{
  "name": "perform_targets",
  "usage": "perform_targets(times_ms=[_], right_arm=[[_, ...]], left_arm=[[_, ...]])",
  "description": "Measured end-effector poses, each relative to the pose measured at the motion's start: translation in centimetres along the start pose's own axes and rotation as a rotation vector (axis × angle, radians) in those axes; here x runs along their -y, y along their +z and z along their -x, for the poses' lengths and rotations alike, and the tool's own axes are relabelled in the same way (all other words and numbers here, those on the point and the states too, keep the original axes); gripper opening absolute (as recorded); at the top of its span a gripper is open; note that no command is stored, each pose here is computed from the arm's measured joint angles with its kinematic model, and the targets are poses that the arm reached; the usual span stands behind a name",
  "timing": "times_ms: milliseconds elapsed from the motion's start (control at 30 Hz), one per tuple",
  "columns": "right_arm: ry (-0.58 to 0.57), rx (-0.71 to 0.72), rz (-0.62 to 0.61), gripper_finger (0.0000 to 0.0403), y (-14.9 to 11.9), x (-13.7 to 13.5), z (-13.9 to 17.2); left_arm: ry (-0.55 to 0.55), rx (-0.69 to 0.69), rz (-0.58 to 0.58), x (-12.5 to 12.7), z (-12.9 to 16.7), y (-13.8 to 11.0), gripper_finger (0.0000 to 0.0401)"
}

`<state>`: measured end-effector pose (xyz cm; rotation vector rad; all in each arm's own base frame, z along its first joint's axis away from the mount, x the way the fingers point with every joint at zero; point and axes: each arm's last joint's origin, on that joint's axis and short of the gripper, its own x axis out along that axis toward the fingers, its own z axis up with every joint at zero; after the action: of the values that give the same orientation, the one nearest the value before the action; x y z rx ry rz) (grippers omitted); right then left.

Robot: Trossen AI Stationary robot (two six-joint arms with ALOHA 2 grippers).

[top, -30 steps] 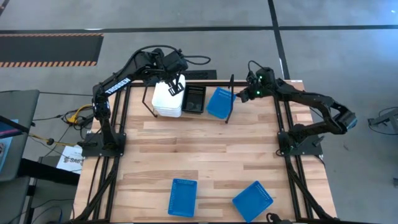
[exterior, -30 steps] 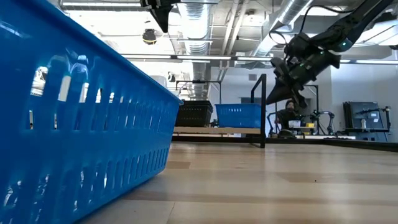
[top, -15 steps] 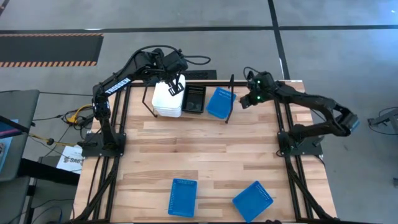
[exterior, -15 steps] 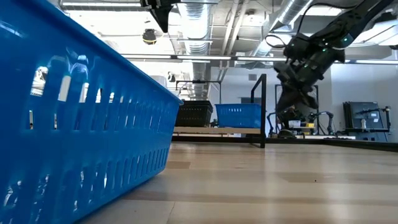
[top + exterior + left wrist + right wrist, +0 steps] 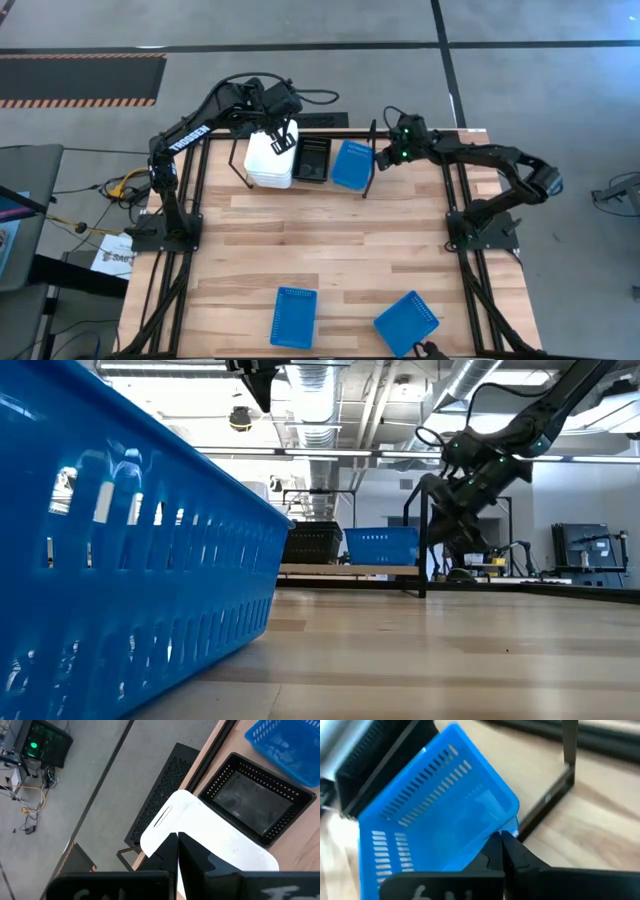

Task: Stack baskets on shelf by color
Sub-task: Put the top blue bin on the shelf, then stack the left blue bin on top of the blue bin on the shelf

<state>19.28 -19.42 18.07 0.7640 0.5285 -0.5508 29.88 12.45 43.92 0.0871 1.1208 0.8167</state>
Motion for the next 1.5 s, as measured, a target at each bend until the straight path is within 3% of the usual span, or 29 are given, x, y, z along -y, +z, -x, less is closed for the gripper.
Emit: perform_targets(times_ms=[233, 1067, 1267, 1500], right_arm=[[0.027, 0.093, 0.003, 0.0000, 1.0, 0.0, 0.1], [0.047, 0.132, 0.001, 0.0001, 1.4, -0.2, 0.3], [-0.010, 0.075, -0.012, 0.0001, 1.1, 0.7, 2.5], [-0.042, 0.135, 0.003, 0.0001, 0.9, -0.2, 8.1]], left_arm=[[0.000, 0.000, 0.000, 0.0, 0.0, 0.0, 0.0000], [0.000, 0.000, -0.010, 0.0, 0.0, 0.0, 0.0000], [-0.022, 0.000, -0.020, 0.1, 0.0, 0.0, 0.0000], [-0.149, -0.002, -0.035, 0.4, 0.0, 0.0, 0.0000]])
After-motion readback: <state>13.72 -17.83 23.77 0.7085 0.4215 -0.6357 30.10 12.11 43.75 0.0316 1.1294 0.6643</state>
